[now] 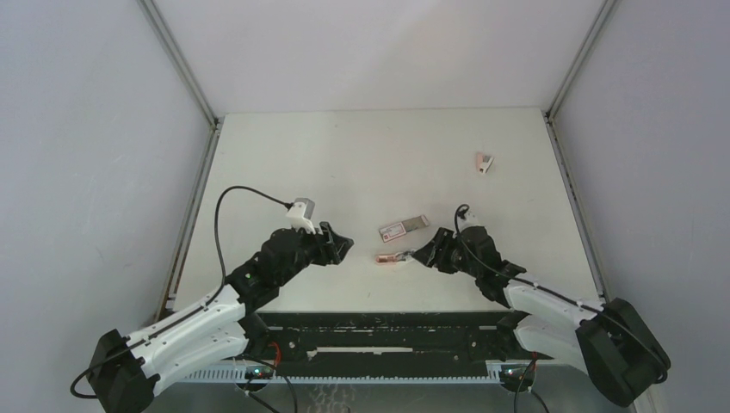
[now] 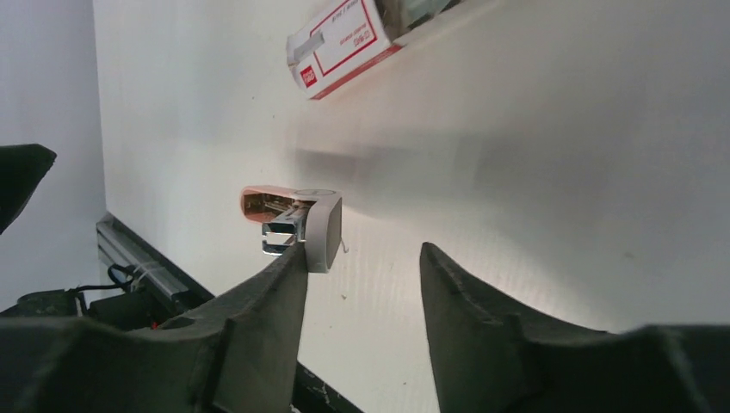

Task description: Load the staples into the stapler

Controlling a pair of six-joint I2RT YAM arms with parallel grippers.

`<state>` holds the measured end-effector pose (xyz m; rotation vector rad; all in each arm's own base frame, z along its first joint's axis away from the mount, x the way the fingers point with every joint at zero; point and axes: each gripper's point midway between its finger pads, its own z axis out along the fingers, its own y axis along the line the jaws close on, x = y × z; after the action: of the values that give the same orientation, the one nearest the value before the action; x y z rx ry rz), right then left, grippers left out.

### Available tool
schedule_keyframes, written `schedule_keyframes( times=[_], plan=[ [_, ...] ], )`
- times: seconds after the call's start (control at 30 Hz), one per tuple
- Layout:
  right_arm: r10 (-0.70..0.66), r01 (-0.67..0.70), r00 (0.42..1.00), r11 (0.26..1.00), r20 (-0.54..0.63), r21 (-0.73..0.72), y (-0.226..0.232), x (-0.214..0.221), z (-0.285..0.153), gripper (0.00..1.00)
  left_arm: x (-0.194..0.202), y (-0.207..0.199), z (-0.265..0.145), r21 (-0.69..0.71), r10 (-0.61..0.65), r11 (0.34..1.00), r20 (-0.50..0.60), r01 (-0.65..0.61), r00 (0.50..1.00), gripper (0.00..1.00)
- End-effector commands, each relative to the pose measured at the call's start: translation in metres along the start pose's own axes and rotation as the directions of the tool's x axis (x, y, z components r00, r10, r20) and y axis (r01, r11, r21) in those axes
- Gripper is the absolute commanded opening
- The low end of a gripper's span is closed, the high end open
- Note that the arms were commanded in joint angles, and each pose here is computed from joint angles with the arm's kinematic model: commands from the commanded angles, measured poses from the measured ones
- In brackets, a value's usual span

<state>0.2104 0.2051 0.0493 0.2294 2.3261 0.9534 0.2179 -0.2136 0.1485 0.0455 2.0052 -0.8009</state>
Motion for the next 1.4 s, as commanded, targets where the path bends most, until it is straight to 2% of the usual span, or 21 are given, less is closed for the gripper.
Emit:
schedule_keyframes(
  times=[0.0,0.13,0.43,0.6,0.77,0.83,1.07,1.37],
  plan=[
    [-0.034,0.032,0.997,0.999,0.063,0.033,-0.009,-0.015,-0.008,0.46,-0.022,-0.011,-0.002,0.022,0.025,0.999,0.052,-0.026,0.998,0.67],
    [-0.029,0.026,0.998,0.999,0.052,0.041,-0.016,-0.013,-0.008,0.37,-0.020,-0.013,0.000,0.034,0.031,0.999,0.040,-0.032,0.999,0.67],
    [0.002,0.001,0.999,0.997,-0.035,0.082,-0.032,0.004,0.007,0.04,-0.013,-0.018,0.005,0.062,0.031,0.998,0.008,-0.031,0.999,0.67],
    [0.019,-0.012,0.998,0.993,-0.058,0.119,-0.041,0.011,0.010,0.05,-0.012,-0.018,0.005,0.063,0.031,0.998,0.004,-0.031,1.000,0.67],
    [0.016,-0.001,0.997,0.980,-0.072,0.201,-0.054,0.011,0.009,0.00,-0.009,-0.020,0.011,0.072,0.017,0.997,-0.011,-0.016,1.000,0.67],
    [0.017,0.000,0.997,0.978,-0.078,0.207,-0.055,0.013,0.009,0.00,-0.008,-0.030,0.015,0.119,-0.006,0.993,-0.015,0.008,1.000,0.67],
    [0.027,-0.009,0.996,0.981,-0.091,0.194,-0.051,0.017,0.010,0.00,0.021,-0.079,0.037,0.286,-0.072,0.952,-0.141,0.110,0.987,0.69],
    [0.024,-0.007,0.996,0.983,-0.091,0.182,-0.045,0.019,0.011,0.01,0.050,-0.118,0.062,0.336,-0.076,0.928,-0.253,0.162,0.964,0.71]
  ],
)
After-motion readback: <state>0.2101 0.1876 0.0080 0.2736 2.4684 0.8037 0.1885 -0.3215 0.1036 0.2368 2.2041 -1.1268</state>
